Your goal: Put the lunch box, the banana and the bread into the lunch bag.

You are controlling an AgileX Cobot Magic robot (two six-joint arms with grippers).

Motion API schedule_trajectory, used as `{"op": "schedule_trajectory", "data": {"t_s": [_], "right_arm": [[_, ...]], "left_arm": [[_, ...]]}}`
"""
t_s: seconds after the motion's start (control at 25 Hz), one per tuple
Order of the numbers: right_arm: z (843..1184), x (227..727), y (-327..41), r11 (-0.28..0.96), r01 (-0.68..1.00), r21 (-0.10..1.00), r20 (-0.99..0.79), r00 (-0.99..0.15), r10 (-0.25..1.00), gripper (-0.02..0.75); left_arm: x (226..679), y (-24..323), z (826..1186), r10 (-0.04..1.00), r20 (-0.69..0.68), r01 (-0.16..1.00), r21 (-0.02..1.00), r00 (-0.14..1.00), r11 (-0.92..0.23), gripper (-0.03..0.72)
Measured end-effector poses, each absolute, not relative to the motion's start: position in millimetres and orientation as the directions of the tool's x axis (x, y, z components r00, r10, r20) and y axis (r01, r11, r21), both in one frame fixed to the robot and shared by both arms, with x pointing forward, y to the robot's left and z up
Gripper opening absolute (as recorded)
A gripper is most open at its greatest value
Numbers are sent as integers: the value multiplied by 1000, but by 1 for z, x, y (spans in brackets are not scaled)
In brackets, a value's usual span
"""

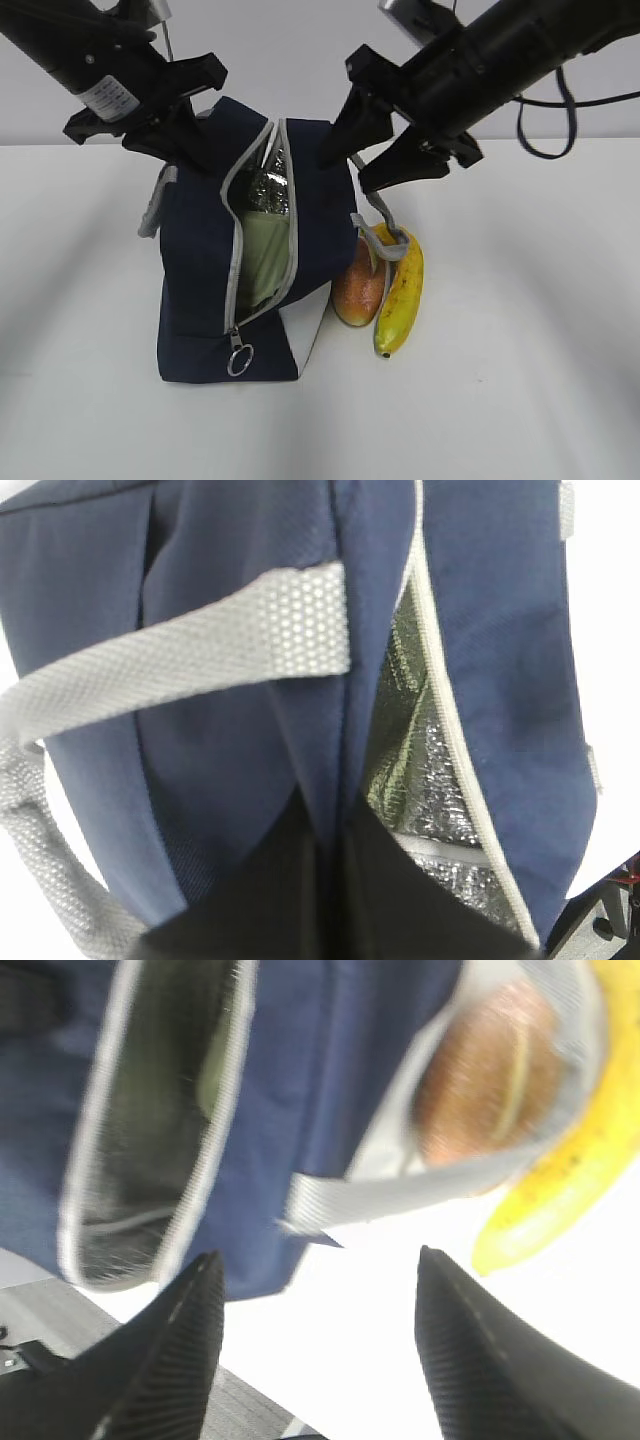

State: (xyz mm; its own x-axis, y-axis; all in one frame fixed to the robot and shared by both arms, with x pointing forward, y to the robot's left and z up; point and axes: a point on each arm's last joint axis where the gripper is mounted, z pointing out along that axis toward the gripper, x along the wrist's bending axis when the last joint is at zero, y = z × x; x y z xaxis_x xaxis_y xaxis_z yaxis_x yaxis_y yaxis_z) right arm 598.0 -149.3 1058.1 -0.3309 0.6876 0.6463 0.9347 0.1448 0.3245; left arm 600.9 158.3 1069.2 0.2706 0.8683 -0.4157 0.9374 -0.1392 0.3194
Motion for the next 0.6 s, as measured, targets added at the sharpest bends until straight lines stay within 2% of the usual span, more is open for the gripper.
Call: {"op": "schedule_trajectory", "data": {"t_s": [0.12,0.24,0.6], "right_arm": [[1069,582,-162,124,921,370,559,-327,762,446],[1065,565,-172,114,916,385,501,-311,807,446],[997,527,-191,1,953,302,453,-145,880,446]], "left_arm": [[601,158,1069,868,-416,937,319,271,-139,-3],[601,158,1069,869,-415,938,318,271,-141,-3],[601,159,1069,869,-414,938,317,271,-142,-3]]}}
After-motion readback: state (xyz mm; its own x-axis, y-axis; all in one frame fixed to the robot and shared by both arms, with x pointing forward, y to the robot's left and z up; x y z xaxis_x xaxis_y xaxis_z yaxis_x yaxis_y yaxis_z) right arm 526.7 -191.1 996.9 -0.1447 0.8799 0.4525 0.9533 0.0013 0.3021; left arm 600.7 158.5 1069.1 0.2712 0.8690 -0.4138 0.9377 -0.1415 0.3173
